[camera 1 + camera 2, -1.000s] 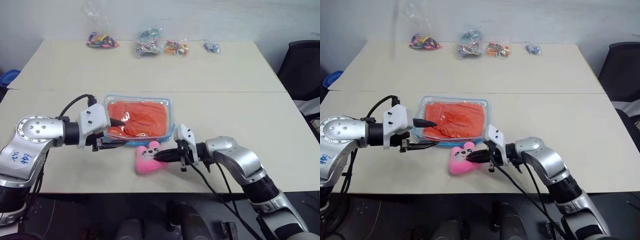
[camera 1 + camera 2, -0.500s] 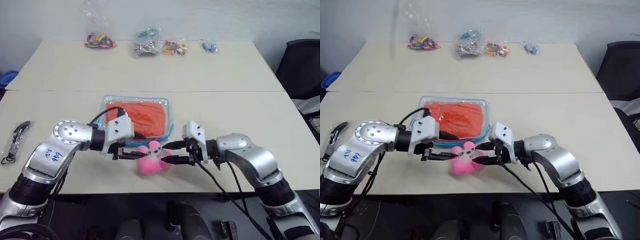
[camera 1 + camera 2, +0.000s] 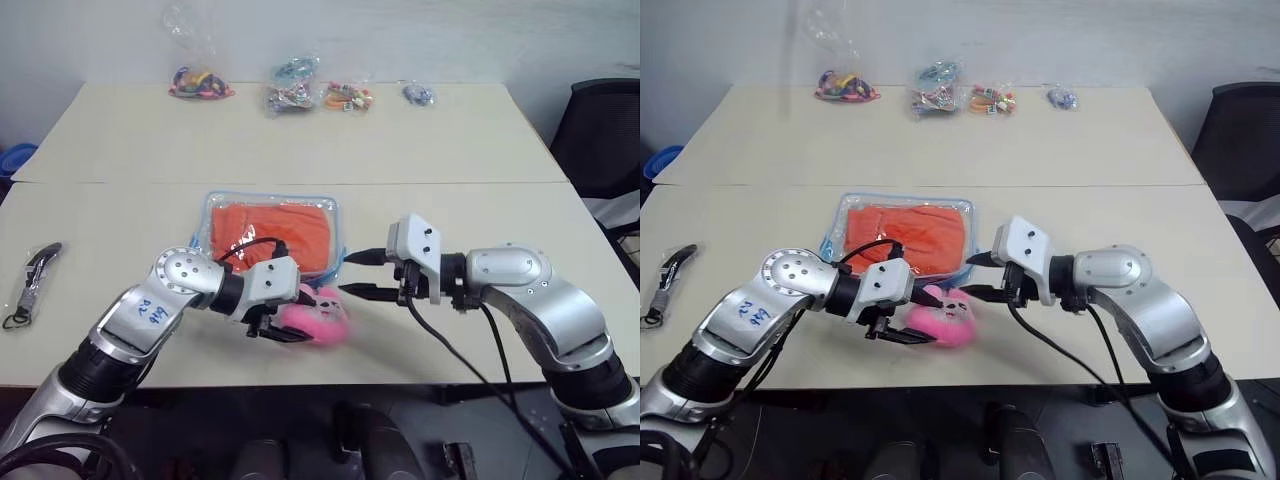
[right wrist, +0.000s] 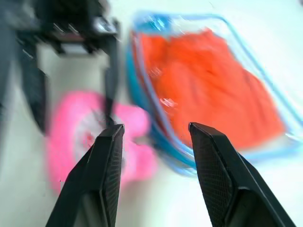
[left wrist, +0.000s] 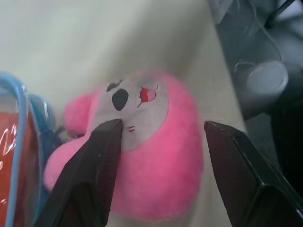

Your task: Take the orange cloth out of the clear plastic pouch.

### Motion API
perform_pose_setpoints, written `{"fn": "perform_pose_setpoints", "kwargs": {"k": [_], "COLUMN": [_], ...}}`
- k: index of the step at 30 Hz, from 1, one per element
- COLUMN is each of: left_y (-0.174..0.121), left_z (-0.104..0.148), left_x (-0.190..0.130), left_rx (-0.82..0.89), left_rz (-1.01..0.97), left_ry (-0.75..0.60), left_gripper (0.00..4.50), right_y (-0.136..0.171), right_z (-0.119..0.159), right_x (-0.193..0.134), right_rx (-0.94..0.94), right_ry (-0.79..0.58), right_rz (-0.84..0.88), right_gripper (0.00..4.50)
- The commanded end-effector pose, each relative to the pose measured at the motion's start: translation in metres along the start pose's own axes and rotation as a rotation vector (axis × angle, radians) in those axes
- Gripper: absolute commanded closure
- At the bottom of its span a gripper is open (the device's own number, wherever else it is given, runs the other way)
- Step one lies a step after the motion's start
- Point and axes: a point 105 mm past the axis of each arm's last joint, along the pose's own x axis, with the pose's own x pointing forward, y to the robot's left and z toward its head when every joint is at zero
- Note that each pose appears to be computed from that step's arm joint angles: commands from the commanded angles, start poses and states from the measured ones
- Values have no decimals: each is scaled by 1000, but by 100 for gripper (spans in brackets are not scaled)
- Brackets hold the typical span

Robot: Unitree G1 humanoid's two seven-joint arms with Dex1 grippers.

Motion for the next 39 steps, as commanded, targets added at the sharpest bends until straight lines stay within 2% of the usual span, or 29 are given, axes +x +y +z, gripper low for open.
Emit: {"fn": "perform_pose_setpoints", "kwargs": {"k": [1, 4, 7, 14, 16, 22, 36, 39], "left_y": [3, 8, 9, 11, 11, 11, 11, 10], "left_z": [-11, -16, -18, -12, -11, -3, -1, -3], "left_x": [3, 1, -2, -14, -21, -39, -37, -37], "left_rx": [72, 88, 100, 92, 104, 59, 50, 46], "left_rz": [16, 41, 59, 94, 110, 138, 163, 162], "left_ry": [78, 104, 105, 78, 81, 33, 31, 33], "left_gripper": [157, 157, 212, 414, 444, 445, 445, 445], "right_y": [-8, -13, -15, -16, -14, -20, -27, -28], "right_z": [7, 8, 4, -7, -11, -20, -13, -13], "right_x": [1, 5, 12, 27, 30, 39, 70, 70], "right_rx": [-95, -143, -241, -365, -394, -488, -529, -525], "right_ry": [-14, -16, 12, 43, 58, 77, 19, 17], "right_rz": [-26, -38, -37, -13, 12, 19, 39, 52], "right_gripper": [225, 225, 220, 220, 220, 220, 220, 316]}}
